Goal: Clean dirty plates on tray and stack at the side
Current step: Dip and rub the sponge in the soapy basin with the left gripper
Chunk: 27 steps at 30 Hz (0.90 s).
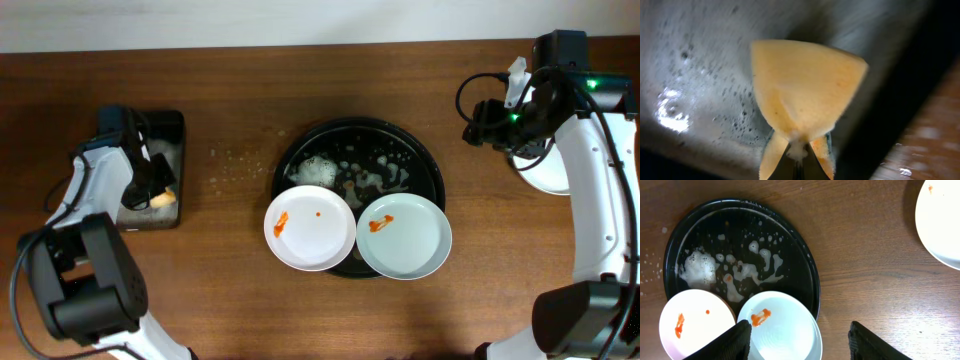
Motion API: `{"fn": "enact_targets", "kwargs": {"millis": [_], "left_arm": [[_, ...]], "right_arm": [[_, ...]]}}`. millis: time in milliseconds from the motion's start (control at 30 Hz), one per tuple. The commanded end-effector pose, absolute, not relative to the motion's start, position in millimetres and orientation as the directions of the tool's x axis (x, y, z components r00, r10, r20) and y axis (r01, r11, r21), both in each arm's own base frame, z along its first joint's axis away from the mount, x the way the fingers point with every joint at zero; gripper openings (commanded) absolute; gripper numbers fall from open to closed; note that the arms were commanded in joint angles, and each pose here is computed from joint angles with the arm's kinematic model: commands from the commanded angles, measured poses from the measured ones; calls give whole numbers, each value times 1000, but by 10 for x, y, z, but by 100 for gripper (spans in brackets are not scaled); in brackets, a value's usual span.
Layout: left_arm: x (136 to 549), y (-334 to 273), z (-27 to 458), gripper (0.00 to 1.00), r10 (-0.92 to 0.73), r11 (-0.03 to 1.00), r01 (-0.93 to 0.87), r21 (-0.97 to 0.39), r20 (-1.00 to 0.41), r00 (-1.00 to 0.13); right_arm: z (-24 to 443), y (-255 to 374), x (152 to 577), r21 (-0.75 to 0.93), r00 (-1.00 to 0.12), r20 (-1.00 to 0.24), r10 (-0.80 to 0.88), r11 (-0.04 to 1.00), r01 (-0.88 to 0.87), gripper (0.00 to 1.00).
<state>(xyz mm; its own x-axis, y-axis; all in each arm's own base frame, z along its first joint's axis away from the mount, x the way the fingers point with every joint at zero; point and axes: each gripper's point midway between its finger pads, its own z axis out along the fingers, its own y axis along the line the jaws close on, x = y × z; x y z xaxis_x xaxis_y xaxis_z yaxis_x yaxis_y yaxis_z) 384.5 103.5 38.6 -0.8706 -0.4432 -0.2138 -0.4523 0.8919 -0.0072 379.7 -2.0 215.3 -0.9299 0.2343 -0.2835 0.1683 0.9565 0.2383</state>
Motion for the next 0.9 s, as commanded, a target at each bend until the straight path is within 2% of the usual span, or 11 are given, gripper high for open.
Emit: {"fn": "enact_targets", "kwargs": {"millis": [0, 133, 200, 233, 267, 467, 533, 600, 633, 733, 867], "left_arm": [[4080, 885, 878, 0, -435, 900, -394, -187, -330, -838], [4061, 1030, 748, 1, -490, 868, -417, -270, -332, -806], [3968, 1213, 660, 22, -530, 846, -461, -269, -326, -783], [3892, 1325, 621, 63, -557, 829, -492, -267, -314, -769], [3819, 1426, 606, 72, -582, 812, -520, -266, -300, -756], [3848, 1273, 887, 53, -557, 807, -409, -427, -318, -767], [3890, 1131, 817, 39, -437, 889, -340, -305, -352, -827], [3874, 1168, 746, 7, -358, 932, -352, -86, -368, -858], [3875, 1171, 734, 4, -331, 937, -350, -18, -372, -867], [3922, 1127, 712, 25, -228, 925, -322, 204, -383, -895], [3975, 1042, 459, 38, -155, 900, -273, 340, -338, -928]], "right_arm": [[2142, -10, 3800, 228, -933, -284, 222, 960, 159, 63], [2142, -9, 3799, 229, -933, -284, 222, 960, 159, 63], [2142, -10, 3799, 228, -933, -284, 222, 960, 159, 63], [2142, -10, 3799, 228, -933, -284, 222, 960, 159, 63], [2142, -10, 3799, 228, -933, -284, 222, 960, 159, 63], [2142, -10, 3801, 228, -933, -284, 222, 961, 159, 63], [2142, -10, 3801, 228, -933, -284, 222, 961, 159, 63], [2142, -10, 3801, 228, -933, -284, 222, 961, 159, 64], [2142, -10, 3801, 228, -933, -284, 222, 961, 159, 63], [2142, -10, 3802, 229, -933, -285, 222, 961, 159, 63], [2144, -4, 3803, 232, -933, -285, 222, 960, 158, 63]]}}
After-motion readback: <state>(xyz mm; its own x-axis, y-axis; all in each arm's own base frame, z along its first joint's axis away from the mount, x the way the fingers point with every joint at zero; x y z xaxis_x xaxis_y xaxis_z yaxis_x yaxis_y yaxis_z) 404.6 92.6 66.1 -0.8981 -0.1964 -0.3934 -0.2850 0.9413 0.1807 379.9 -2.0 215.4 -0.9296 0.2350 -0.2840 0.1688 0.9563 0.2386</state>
